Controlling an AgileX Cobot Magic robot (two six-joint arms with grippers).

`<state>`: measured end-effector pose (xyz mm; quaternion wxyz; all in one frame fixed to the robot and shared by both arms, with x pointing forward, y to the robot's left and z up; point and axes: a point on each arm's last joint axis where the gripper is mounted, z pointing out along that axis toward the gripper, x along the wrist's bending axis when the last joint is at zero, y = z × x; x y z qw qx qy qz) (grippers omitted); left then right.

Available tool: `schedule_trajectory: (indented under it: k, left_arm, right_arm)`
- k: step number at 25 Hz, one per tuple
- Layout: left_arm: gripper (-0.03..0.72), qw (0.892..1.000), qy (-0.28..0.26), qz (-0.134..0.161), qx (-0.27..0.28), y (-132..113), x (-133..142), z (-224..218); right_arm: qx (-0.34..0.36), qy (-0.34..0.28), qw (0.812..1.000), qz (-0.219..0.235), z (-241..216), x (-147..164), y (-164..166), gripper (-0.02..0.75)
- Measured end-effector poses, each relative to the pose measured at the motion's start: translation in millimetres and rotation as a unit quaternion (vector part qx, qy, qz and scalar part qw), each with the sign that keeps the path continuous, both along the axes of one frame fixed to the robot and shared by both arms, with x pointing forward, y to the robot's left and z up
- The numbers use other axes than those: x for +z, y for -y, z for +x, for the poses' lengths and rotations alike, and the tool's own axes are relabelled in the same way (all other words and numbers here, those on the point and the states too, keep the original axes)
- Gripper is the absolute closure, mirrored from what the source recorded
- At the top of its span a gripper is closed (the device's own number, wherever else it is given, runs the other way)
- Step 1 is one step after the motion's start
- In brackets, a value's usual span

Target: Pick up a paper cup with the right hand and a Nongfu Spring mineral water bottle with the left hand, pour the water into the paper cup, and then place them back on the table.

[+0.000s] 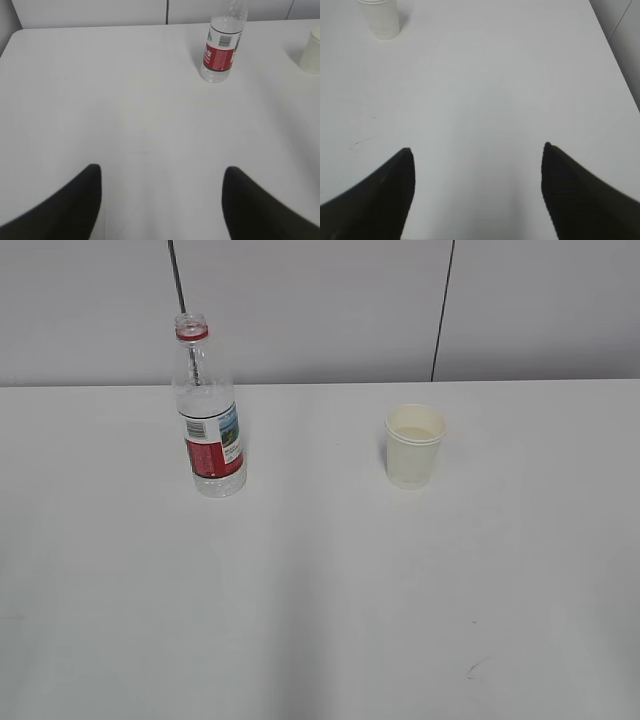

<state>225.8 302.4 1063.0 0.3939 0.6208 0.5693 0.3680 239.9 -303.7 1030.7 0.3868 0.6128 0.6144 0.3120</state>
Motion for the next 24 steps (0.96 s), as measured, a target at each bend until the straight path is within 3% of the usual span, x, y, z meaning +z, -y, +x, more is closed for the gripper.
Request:
schedule_trajectory:
  k: [13, 24]
  left_arm:
    - [0.243, 0.998, 0.0, 0.0, 0.065, 1.7, 0.0, -0.2]
    - [0.313, 0.998, 0.0, 0.0, 0.068, 1.8, 0.0, -0.2]
  right_arm:
    - [0.0, 0.0, 1.0, 0.0, 0.0, 0.0, 0.0, 0.156]
    - [0.0, 0.0, 1.0, 0.0, 0.0, 0.0, 0.0, 0.156]
